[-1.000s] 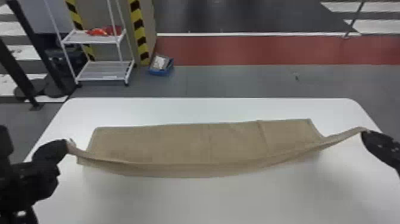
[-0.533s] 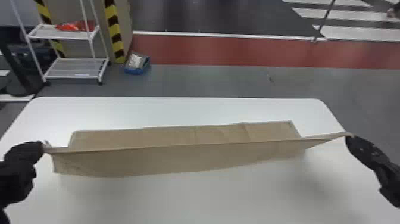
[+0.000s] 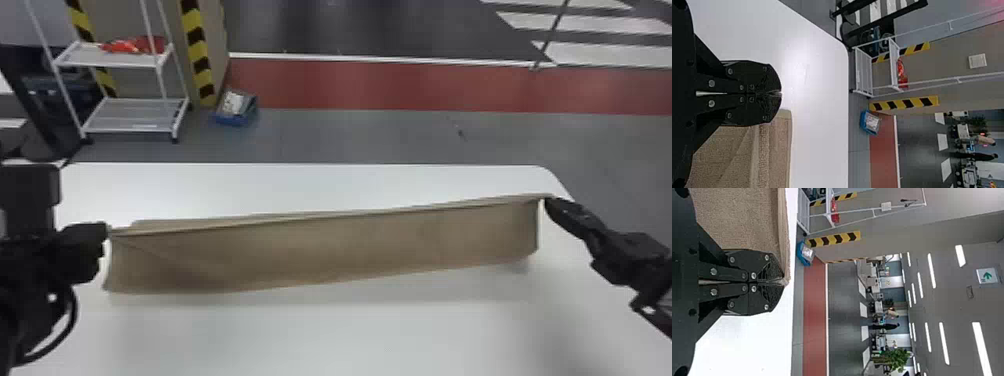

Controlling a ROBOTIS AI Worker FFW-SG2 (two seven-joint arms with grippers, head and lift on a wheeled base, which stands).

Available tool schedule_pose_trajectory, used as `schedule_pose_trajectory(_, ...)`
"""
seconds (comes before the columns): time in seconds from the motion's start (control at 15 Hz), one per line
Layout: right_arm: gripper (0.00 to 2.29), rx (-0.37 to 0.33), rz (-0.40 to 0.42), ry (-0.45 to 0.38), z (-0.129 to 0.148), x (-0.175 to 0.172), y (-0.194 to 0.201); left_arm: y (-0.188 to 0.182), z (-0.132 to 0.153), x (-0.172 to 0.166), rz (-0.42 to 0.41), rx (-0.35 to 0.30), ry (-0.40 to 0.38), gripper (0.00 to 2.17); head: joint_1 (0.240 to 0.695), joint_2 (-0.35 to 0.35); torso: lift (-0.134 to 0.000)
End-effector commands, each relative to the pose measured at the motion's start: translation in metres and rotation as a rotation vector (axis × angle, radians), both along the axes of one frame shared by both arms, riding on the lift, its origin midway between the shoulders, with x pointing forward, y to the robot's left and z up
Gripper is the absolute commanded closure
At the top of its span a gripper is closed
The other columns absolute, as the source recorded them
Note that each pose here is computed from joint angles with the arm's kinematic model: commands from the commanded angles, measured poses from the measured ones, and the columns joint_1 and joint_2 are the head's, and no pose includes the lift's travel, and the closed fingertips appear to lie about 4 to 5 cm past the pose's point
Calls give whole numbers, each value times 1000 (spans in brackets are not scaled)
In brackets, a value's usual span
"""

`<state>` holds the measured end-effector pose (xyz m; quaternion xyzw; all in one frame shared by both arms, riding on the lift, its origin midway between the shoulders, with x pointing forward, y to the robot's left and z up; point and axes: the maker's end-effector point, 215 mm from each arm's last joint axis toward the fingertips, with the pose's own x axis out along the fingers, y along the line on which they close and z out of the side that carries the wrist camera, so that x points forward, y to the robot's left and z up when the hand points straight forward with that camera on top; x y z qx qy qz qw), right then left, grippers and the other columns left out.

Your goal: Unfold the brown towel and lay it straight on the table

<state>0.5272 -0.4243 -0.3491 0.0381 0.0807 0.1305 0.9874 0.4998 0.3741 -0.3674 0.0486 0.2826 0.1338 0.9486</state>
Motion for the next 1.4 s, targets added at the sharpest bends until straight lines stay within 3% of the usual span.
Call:
schedule_pose_trajectory(0.0, 1328, -8, 9, 29, -9, 27, 6, 5, -1, 23, 2, 3, 5, 1355, 695, -57, -125)
schedule_pose_trajectory(0.33, 1318, -6, 28, 105, -46, 48, 24, 1, -16, 54, -14, 19, 21, 1339, 695, -36, -125)
schedule_pose_trajectory(0.4, 1312, -5, 36, 110, -49, 49, 30, -3, -21, 57, -21, 21, 22, 1180, 695, -33, -125)
schedule_pose_trajectory(0.53, 1190, -10, 35, 127, -57, 54, 36, -8, -21, 67, -31, 26, -4, 441, 695, -26, -125)
schedule_pose_trajectory(0.67, 1072, -16, 47, 144, -66, 60, 45, -14, -27, 74, -41, 26, -2, 137, 695, -23, -125)
schedule_pose_trajectory(0.8, 1045, -7, 29, 165, -75, 68, 43, -13, -20, 83, -36, 64, -39, 120, 695, -20, -125)
schedule_pose_trajectory(0.93, 134, -22, 12, 168, -80, 69, 42, -9, -8, 84, -27, 93, -118, 117, 695, -18, -125)
schedule_pose_trajectory(1.0, 16, -24, 15, 161, -81, 66, 43, -7, -8, 79, -23, 94, -123, 117, 695, -17, -125)
schedule_pose_trajectory(1.33, 29, -99, -6, 77, -61, 46, 25, 26, 2, 42, 13, 28, -168, 117, 695, -4, -125)
